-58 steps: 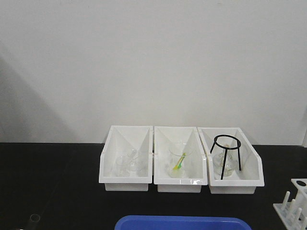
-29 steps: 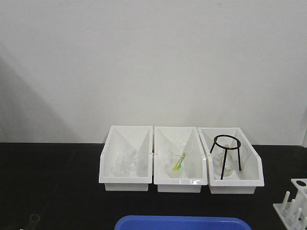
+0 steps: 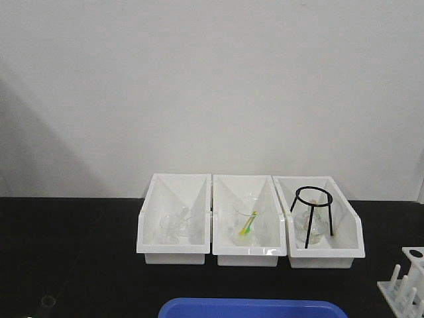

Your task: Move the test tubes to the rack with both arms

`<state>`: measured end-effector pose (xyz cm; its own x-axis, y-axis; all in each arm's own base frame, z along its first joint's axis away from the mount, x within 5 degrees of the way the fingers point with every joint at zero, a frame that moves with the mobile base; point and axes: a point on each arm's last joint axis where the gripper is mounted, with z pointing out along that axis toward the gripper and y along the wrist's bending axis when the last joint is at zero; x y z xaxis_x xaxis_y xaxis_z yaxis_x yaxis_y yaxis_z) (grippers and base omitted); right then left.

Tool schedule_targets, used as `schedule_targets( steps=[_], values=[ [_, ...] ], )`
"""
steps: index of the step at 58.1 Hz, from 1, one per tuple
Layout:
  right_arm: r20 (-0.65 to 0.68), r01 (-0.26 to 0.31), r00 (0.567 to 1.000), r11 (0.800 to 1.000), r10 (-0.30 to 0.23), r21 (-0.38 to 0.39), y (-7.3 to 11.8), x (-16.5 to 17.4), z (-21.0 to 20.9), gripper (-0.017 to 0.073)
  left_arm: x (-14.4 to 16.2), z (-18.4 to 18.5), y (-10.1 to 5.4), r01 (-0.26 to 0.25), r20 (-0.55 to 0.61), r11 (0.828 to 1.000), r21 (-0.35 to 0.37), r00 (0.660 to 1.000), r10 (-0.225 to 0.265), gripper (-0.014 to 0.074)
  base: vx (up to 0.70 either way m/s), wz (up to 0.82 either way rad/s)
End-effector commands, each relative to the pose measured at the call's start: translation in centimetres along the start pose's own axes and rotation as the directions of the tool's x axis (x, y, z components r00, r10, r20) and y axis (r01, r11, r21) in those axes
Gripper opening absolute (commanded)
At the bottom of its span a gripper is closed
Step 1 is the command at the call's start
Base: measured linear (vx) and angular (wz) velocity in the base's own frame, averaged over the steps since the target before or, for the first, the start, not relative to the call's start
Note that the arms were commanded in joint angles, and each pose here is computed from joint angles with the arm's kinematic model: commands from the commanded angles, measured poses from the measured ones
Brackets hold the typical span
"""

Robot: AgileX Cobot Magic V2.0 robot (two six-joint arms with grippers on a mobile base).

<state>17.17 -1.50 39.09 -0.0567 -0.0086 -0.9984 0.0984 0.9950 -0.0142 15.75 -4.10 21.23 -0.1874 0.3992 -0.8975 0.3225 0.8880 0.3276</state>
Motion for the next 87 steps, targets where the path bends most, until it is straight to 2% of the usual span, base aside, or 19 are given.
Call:
schedule_targets(
  steps=[1,11,18,40,54,65,74,87],
  values=[
    [0.112,0.012,0.994,1.0,-0.011,-0.013,0.1,-1.8,-0.3,0.058,-1.3,1.1,0.3,-0.007,0.109,0.999,-0.038,0.994,0.011,0.0498,0.0,0.0],
    [0.113,0.02,0.993,1.0,-0.019,-0.012,0.1,-1.8,-0.3,0.058,-0.4,2.9,0.0,0.02,0.09,0.999,-0.035,0.996,-0.017,0.0498,0.0,0.0],
    [0.113,0.02,0.993,1.0,-0.019,-0.012,0.1,-1.8,-0.3,0.058,-0.3,3.7,0.0,0.019,0.126,0.998,-0.052,0.992,-0.013,0.0498,0.0,0.0],
    [0.113,0.021,0.993,1.0,-0.02,-0.012,0.1,-1.8,-0.3,0.058,1.0,5.6,-0.4,0.015,0.131,0.998,-0.065,0.991,-0.006,0.0498,0.0,0.0],
    [0.112,0.042,0.993,0.999,-0.041,-0.008,0.1,-1.8,-0.3,0.058,0.6,7.3,-0.4,0.014,0.125,0.998,-0.065,0.992,-0.006,0.0498,0.0,0.0],
    [0.111,0.042,0.993,0.999,-0.041,-0.008,0.1,-1.8,-0.3,0.058,0.7,7.6,-0.3,0.044,0.108,0.997,-0.062,0.993,-0.037,0.0491,0.0,0.0],
    [0.111,0.042,0.993,0.999,-0.041,-0.008,0.1,-1.8,-0.3,0.058,0.7,7.6,-0.3,0.044,0.114,0.997,-0.065,0.993,-0.037,0.0403,0.0,0.0],
    [0.109,0.042,0.993,0.999,-0.041,-0.007,0.1,-1.8,-0.3,0.058,0.7,7.6,-0.3,0.044,0.114,0.997,-0.065,0.993,-0.037,0.0125,0.0,0.0]
  ],
)
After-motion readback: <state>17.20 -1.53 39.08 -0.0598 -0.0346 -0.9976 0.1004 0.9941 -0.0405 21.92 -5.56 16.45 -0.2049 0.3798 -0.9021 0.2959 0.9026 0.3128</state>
